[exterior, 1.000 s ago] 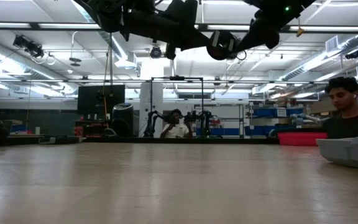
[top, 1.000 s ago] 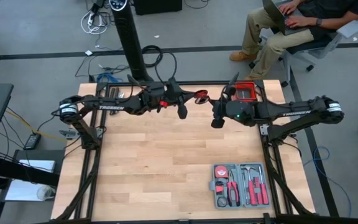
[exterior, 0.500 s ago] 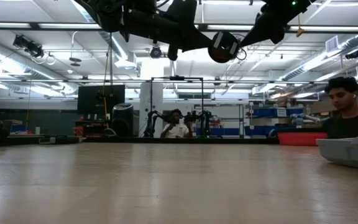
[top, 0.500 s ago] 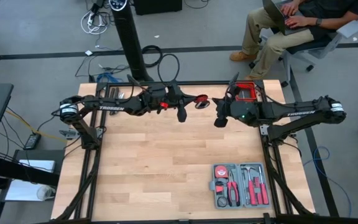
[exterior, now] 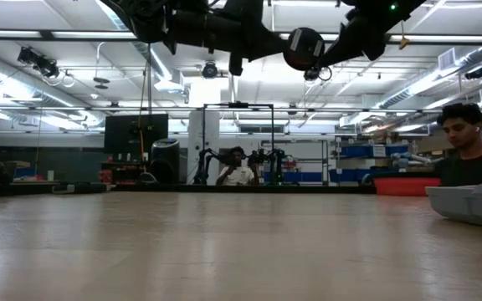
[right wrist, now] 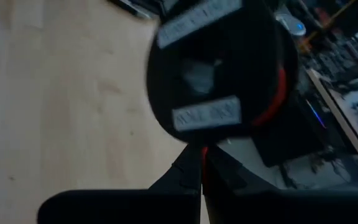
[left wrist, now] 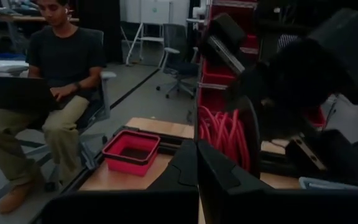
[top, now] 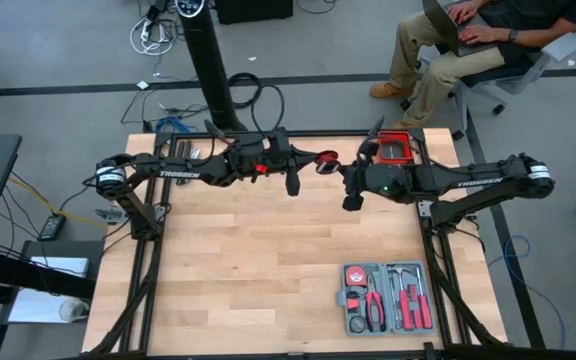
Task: Coil cords
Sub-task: Coil the wire
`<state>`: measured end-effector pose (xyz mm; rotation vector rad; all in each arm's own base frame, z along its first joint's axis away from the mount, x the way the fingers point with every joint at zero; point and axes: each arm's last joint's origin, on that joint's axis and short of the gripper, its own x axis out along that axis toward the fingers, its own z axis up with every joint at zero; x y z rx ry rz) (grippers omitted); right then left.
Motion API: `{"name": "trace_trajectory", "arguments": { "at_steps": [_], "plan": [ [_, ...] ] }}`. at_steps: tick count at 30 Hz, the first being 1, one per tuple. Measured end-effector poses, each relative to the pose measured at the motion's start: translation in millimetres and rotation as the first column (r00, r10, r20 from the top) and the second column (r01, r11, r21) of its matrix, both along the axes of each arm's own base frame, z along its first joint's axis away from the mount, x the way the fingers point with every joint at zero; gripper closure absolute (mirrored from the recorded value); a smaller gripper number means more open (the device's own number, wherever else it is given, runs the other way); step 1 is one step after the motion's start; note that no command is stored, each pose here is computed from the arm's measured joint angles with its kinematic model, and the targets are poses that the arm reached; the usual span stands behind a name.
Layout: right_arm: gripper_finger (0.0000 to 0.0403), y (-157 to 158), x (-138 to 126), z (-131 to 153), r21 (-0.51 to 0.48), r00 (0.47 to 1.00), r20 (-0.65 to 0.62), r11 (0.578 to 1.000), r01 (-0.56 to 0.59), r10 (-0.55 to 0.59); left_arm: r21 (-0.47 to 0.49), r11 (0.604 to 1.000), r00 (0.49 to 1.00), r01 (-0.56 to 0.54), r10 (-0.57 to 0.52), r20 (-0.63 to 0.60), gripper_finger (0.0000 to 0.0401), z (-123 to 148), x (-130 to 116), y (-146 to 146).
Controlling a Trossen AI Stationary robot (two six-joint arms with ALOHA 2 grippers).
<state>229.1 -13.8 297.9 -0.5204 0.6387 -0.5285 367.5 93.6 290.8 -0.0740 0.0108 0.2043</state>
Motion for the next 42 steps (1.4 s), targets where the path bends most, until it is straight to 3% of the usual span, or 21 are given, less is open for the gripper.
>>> {"name": "trace_trajectory", "arguments": {
  "at_steps": [18, 42],
  "plan": [
    [0.0342, 3.1, 5.8, -5.8, 0.068, 1.000, 0.017, 0.998, -0.008, 0.007, -0.027, 0.999, 0.999, -0.018, 0.019, 0.036, 0.0401, 2.8, 0.0, 0.3],
    [0.0340, 3.8, 10.4, 0.2, 0.018, 0.998, 0.062, 0.999, -0.031, 0.030, -0.028, 0.998, 0.997, -0.063, 0.064, 0.037, 0.0401, 2.8, -0.4, 2.2]
  ]
}}
